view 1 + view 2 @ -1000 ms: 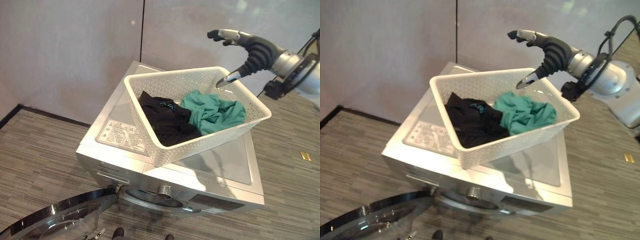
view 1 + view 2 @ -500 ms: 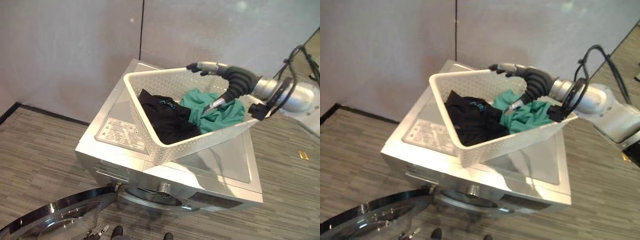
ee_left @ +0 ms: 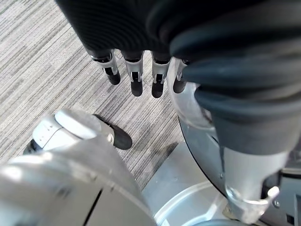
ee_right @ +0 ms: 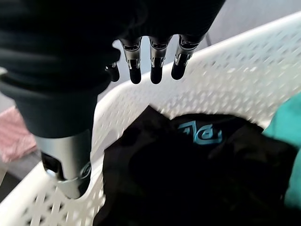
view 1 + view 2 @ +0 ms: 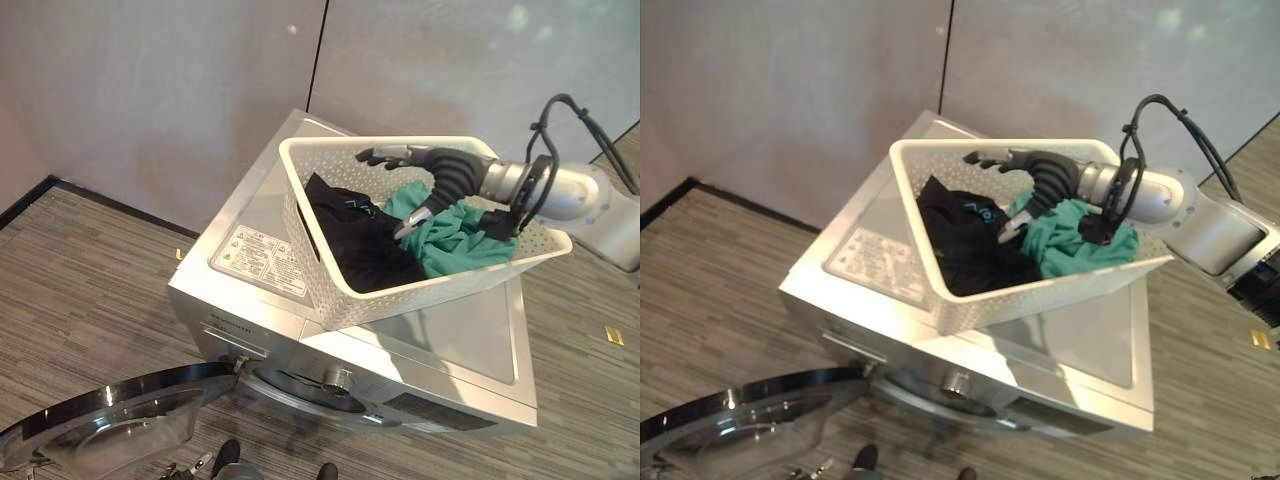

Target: Grab the laundry basket,head to the washer,open it,put in the laundry and shut it.

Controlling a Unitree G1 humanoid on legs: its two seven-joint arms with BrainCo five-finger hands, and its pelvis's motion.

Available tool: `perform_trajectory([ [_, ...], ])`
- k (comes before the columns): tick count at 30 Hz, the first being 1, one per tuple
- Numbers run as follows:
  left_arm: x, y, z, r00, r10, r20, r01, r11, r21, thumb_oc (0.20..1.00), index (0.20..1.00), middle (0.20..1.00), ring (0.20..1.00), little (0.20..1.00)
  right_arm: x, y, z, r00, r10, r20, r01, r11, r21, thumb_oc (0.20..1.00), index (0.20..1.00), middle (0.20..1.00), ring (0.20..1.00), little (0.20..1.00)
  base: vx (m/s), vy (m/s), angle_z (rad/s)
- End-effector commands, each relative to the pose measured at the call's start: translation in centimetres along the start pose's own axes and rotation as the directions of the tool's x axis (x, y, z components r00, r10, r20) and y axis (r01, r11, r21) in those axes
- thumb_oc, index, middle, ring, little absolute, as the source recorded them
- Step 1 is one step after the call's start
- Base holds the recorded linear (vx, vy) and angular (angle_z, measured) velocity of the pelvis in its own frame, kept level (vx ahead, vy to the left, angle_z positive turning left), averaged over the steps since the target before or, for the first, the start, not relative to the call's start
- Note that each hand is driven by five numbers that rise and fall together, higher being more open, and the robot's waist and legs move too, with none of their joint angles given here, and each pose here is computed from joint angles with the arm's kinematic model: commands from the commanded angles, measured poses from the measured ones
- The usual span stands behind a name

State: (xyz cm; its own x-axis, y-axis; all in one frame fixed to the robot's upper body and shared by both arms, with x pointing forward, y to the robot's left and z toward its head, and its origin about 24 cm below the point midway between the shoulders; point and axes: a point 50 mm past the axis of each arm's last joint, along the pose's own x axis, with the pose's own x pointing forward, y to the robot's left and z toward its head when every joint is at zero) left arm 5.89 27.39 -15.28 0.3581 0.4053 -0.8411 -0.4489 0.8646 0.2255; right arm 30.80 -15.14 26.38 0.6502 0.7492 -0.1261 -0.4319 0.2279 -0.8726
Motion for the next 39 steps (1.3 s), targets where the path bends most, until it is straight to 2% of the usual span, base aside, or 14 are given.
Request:
perform_trajectory([
  [1, 0.3, 1.5, 1.0, 0.999, 0.049, 0.017, -0.049, 0.999, 0.000, 1.000, 1.000, 1.000, 1.000, 1.000, -0.4, -1.6, 1.2, 1.000, -0.008, 0.006, 0.009, 0.998, -0.062, 1.000, 1.000, 1.000, 1.000, 1.000, -0.01, -0.003, 0.04],
  [5, 0.3, 1.4, 1.3, 0.999, 0.046, 0.024, -0.046, 0.999, -0.001, 1.000, 1.000, 1.000, 1.000, 1.000, -0.3, -1.3, 1.0, 1.000, 0.005, -0.002, -0.005, 0.998, -0.062, 1.000, 1.000, 1.000, 1.000, 1.000, 0.00, 0.000, 0.01],
  [9, 0.7, -0.4, 3.5, 0.995, -0.003, 0.103, 0.006, 1.000, -0.028, 1.000, 1.000, 1.000, 1.000, 1.000, 0.7, 0.6, -1.5, 0.994, 0.063, -0.085, -0.065, 0.998, -0.015, 1.000, 1.000, 1.000, 1.000, 1.000, -0.01, -0.001, 0.00],
  [21, 0.7, -0.6, 3.5, 0.994, 0.004, 0.107, 0.009, 0.993, -0.121, 1.000, 1.000, 1.000, 1.000, 1.000, 1.7, 2.9, -3.8, 0.983, 0.102, -0.152, -0.103, 0.995, 0.006, 1.000, 1.000, 1.000, 1.000, 1.000, 0.00, -0.001, 0.01],
  [22, 0.7, -0.7, 3.8, 0.993, 0.006, 0.118, 0.011, 0.989, -0.146, 1.000, 1.000, 1.000, 1.000, 1.000, 2.1, 3.7, -4.7, 0.971, 0.127, -0.201, -0.137, 0.990, -0.038, 1.000, 1.000, 1.000, 1.000, 1.000, 0.00, 0.000, 0.00],
  [29, 0.7, -0.7, 3.8, 0.993, 0.006, 0.118, 0.011, 0.989, -0.146, 1.000, 1.000, 1.000, 1.000, 1.000, 2.1, 3.7, -4.7, 0.971, 0.127, -0.200, -0.137, 0.990, -0.038, 1.000, 1.000, 1.000, 1.000, 1.000, 0.00, -0.001, 0.06],
  [31, 0.7, -1.0, 4.3, 0.992, 0.003, 0.130, 0.018, 0.987, -0.157, 1.000, 1.000, 1.000, 1.000, 1.000, 3.2, 4.3, -5.2, 0.959, 0.148, -0.242, -0.175, 0.980, -0.097, 1.000, 1.000, 1.000, 1.000, 1.000, -0.02, -0.006, 0.08],
  [32, 0.7, -1.2, 3.9, 0.993, 0.000, 0.116, 0.019, 0.988, -0.156, 1.000, 1.000, 1.000, 1.000, 1.000, 3.3, 3.5, -5.7, 0.964, 0.076, -0.254, -0.105, 0.989, -0.104, 0.200, 0.200, 0.200, 0.200, 0.200, 0.00, 0.000, 0.00],
  [33, 0.7, -1.1, 3.6, 0.995, 0.009, 0.099, 0.006, 0.988, -0.154, 1.000, 1.000, 1.000, 1.000, 1.000, 3.3, 2.3, -5.7, 0.971, -0.010, -0.241, -0.010, 0.996, -0.084, 0.200, 0.200, 0.200, 0.200, 0.200, -0.02, 0.036, 0.03],
  [34, 0.7, -1.0, 3.4, 0.996, 0.014, 0.092, 0.000, 0.989, -0.150, 1.000, 1.000, 1.000, 1.000, 1.000, 3.3, 1.9, -5.7, 0.972, -0.038, -0.234, 0.021, 0.997, -0.076, 0.200, 0.200, 0.200, 0.200, 0.200, -0.01, 0.022, 0.05],
  [38, 0.7, -1.0, 3.4, 0.996, 0.014, 0.092, 0.000, 0.989, -0.150, 1.000, 1.000, 1.000, 1.000, 1.000, 3.3, 1.9, -5.7, 0.972, -0.038, -0.234, 0.021, 0.997, -0.076, 0.200, 0.200, 0.200, 0.200, 0.200, 0.00, 0.002, 0.01],
  [39, 0.7, -0.9, 3.0, 0.997, 0.017, 0.078, -0.006, 0.991, -0.135, 1.000, 1.000, 1.000, 1.000, 1.000, 2.8, 0.4, -5.2, 0.972, -0.114, -0.207, 0.101, 0.992, -0.074, 0.200, 0.200, 0.200, 0.200, 0.200, -0.01, 0.033, 0.00],
])
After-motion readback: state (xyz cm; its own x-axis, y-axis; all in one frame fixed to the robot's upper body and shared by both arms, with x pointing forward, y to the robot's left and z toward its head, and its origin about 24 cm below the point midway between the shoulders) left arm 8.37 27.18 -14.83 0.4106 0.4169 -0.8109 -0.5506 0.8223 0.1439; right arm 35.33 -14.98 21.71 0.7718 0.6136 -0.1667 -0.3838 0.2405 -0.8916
